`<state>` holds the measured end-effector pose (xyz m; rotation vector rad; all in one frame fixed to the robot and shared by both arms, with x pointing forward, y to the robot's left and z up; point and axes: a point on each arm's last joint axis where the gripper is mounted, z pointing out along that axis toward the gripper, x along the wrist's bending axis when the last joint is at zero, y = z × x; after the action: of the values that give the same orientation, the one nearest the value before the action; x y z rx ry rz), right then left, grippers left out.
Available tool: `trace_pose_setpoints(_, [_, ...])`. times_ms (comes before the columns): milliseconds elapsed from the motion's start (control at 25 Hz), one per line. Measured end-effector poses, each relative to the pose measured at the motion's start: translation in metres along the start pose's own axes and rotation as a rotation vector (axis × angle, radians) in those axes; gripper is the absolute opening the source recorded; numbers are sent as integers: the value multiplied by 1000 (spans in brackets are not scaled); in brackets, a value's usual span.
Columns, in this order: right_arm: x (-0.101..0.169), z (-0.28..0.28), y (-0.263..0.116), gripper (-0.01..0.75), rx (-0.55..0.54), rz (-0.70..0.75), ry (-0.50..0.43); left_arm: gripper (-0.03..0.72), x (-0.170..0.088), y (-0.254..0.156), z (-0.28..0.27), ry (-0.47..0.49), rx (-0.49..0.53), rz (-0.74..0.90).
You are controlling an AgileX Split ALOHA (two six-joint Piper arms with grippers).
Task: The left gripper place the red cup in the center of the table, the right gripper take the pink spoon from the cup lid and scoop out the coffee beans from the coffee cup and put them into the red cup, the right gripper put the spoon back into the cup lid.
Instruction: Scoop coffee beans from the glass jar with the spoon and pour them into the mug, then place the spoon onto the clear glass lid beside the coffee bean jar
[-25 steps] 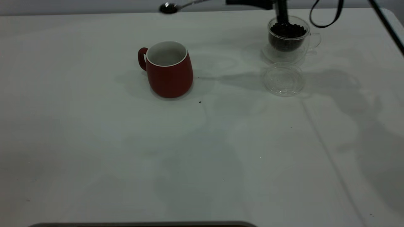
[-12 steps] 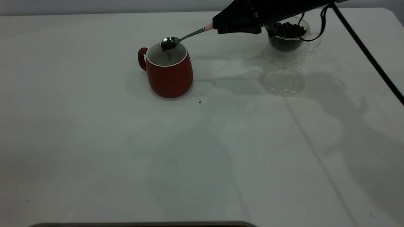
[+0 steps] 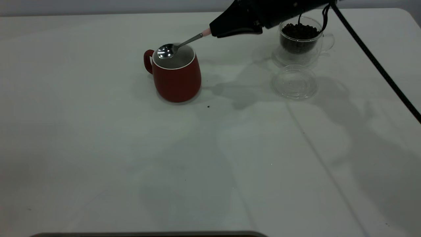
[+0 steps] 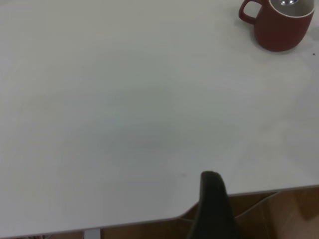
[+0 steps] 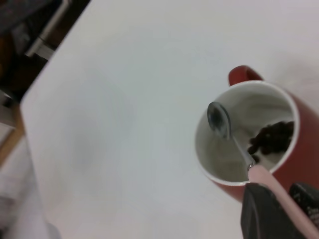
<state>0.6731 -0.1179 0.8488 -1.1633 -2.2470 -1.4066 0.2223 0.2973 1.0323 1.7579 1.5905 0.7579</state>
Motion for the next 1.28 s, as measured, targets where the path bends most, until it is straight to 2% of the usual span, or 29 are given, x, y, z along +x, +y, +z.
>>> trace_pose_setpoints(120, [7, -18, 12, 100, 26, -75, -13, 587, 0, 0, 0, 0, 0, 0])
trace_pose_setpoints(200, [13, -36, 18, 100, 65, -102, 16, 587, 0, 0, 0, 0, 0, 0])
trace_pose_setpoints(320, [11, -73, 23, 100, 109, -91, 42, 587, 0, 0, 0, 0, 0, 0])
trace_pose_setpoints(440, [-9, -116, 22, 100, 90, 3, 36, 587, 0, 0, 0, 0, 0, 1])
trace_pose_setpoints(680, [-60, -183, -12, 100, 43, 235, -68, 587, 0, 0, 0, 0, 0, 1])
trace_pose_setpoints(960, [-103, -182, -73, 100, 39, 469, -57, 587, 0, 0, 0, 0, 0, 1])
trace_pose_setpoints(1120, [-120, -173, -86, 100, -26, 558, -78, 587, 0, 0, 0, 0, 0, 1])
trace_pose_setpoints(1280, [-129, -165, -98, 100, -34, 608, -77, 587, 0, 0, 0, 0, 0, 1])
